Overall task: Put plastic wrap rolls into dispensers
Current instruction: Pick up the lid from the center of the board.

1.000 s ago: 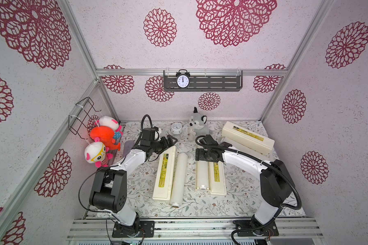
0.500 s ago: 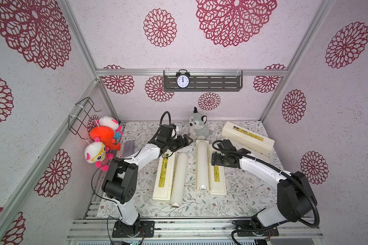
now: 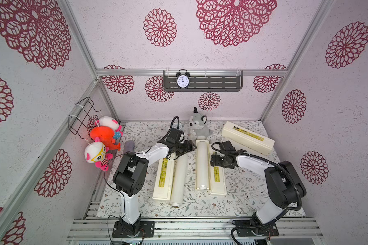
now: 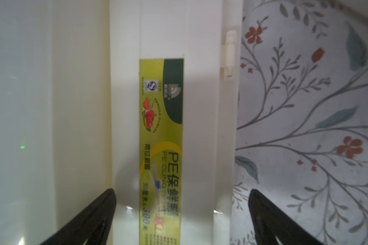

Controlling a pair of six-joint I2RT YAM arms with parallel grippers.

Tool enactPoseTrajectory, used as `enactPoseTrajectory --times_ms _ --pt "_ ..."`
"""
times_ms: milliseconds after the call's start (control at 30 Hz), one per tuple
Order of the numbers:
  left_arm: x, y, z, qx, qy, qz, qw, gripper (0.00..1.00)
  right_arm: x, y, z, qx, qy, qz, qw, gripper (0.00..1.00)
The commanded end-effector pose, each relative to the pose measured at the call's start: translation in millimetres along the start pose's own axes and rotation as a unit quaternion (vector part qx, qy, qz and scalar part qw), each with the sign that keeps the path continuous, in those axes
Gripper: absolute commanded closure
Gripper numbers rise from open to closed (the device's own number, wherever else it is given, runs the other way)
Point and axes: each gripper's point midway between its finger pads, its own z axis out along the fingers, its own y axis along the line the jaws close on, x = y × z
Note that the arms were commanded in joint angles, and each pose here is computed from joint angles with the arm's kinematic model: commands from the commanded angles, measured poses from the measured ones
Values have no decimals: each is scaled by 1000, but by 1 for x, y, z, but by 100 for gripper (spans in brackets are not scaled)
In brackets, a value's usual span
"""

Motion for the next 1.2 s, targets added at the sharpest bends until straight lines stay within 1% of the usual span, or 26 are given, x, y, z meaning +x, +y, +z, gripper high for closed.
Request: enactPoseTrajectory --times_ms 0,200,300,333,400,500,633,667,700,733,933,1067,1167 --pt "5 7 15 -15 8 -10 1000 26 -11 4 2 -5 -9 -14 1000 2" --pt "14 1 33 -19 27 -7 999 28 -4 -5 19 17 11 -19 1000 1" --pt "17 4 38 -31 31 -7 999 31 2 -15 21 39 17 -32 999 2" --pt "17 4 39 -31 33 -11 999 32 4 -17 20 42 18 -37 998 3" --pt "20 7 42 -34 36 -17 999 35 7 -20 17 48 21 -49 997 5" --pt "24 7 45 -37 41 -24 998 39 11 -23 11 48 21 -61 997 6" --pt "32 7 46 -41 53 -31 997 49 16 -20 2 32 20 -72 997 7" --pt "35 6 47 -42 57 -33 997 52 17 -21 0 30 21 -76 996 6" --pt "38 7 46 -45 62 -35 996 56 19 -22 -2 31 24 -79 996 2" --pt "41 6 46 -45 66 -37 996 57 21 -23 -2 32 28 -79 996 2" --pt "52 0 41 -60 86 -38 994 63 37 -25 2 27 48 -65 996 1" --pt "63 -6 46 -62 96 -46 992 68 48 -29 14 28 61 -58 996 1" --pt "69 -3 48 -73 100 -49 991 71 50 -28 17 23 59 -53 997 2"
